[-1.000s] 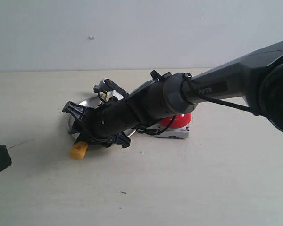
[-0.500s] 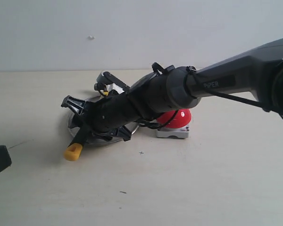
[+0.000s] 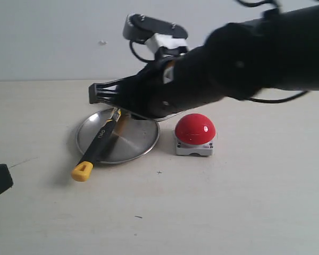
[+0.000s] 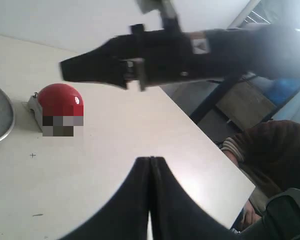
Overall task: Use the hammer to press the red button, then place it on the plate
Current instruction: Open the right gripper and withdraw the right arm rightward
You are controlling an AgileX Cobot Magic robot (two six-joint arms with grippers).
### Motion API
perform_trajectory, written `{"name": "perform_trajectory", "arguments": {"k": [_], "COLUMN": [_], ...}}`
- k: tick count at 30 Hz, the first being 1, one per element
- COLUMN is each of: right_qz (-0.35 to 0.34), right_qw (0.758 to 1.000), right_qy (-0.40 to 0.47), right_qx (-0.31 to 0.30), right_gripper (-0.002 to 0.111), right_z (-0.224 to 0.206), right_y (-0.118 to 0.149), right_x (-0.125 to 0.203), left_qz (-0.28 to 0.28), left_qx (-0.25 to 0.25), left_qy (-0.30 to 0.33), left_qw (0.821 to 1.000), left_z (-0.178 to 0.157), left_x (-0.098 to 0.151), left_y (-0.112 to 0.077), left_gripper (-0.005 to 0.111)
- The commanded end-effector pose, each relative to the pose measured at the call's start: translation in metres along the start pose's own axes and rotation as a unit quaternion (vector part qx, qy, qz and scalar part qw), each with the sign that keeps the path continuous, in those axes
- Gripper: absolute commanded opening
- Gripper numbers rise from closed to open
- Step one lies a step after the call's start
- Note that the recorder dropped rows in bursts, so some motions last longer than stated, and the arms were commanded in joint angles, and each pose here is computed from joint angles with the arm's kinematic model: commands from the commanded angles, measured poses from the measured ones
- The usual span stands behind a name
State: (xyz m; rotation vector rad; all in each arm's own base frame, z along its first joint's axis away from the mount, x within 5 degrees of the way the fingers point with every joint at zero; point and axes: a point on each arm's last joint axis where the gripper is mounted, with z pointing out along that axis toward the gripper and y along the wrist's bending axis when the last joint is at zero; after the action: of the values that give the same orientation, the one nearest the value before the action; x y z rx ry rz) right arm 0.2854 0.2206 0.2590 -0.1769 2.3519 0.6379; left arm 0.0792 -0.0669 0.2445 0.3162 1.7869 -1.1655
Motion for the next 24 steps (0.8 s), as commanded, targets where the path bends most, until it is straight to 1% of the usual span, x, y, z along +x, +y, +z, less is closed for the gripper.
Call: {"name": "perform_trajectory", "arguments": {"k": [1, 7, 13, 18, 24], "right_qz": [-0.062, -0.063, -0.064, -0.064, -0.063], "right_qw": [0.995, 0.983, 0.967, 0.963, 0.96], "right_qy": [-0.07, -0.152, -0.221, -0.232, -0.242], "right_qx": [-0.032, -0.079, -0.114, -0.119, -0.124], "right_gripper": [0.0, 0.0, 0.0, 0.0, 0.0], "right_z": [-0.072, -0.15, -0.197, -0.214, -0.223], "right_y": [-0.002, -0.027, -0.043, -0.052, -0.054], "right_x": [0.027, 0.072, 0.097, 0.112, 0.115], "left_qz": [0.004, 0.004, 0.004, 0.004, 0.004], "left_qx": [0.006, 0.006, 0.006, 0.006, 0.006], "left_qy": [0.0, 0.0, 0.0, 0.0, 0.0], "left_qw": [1.0, 1.0, 1.0, 1.0, 1.0], "left_z": [0.0, 0.0, 0.0, 0.0, 0.0], "left_x": [-0.002, -0.002, -0.002, -0.002, -0.002], "left_y": [-0.002, -0.002, -0.002, -0.002, -0.002], "left_gripper": [0.0, 0.0, 0.0, 0.0, 0.0]}}
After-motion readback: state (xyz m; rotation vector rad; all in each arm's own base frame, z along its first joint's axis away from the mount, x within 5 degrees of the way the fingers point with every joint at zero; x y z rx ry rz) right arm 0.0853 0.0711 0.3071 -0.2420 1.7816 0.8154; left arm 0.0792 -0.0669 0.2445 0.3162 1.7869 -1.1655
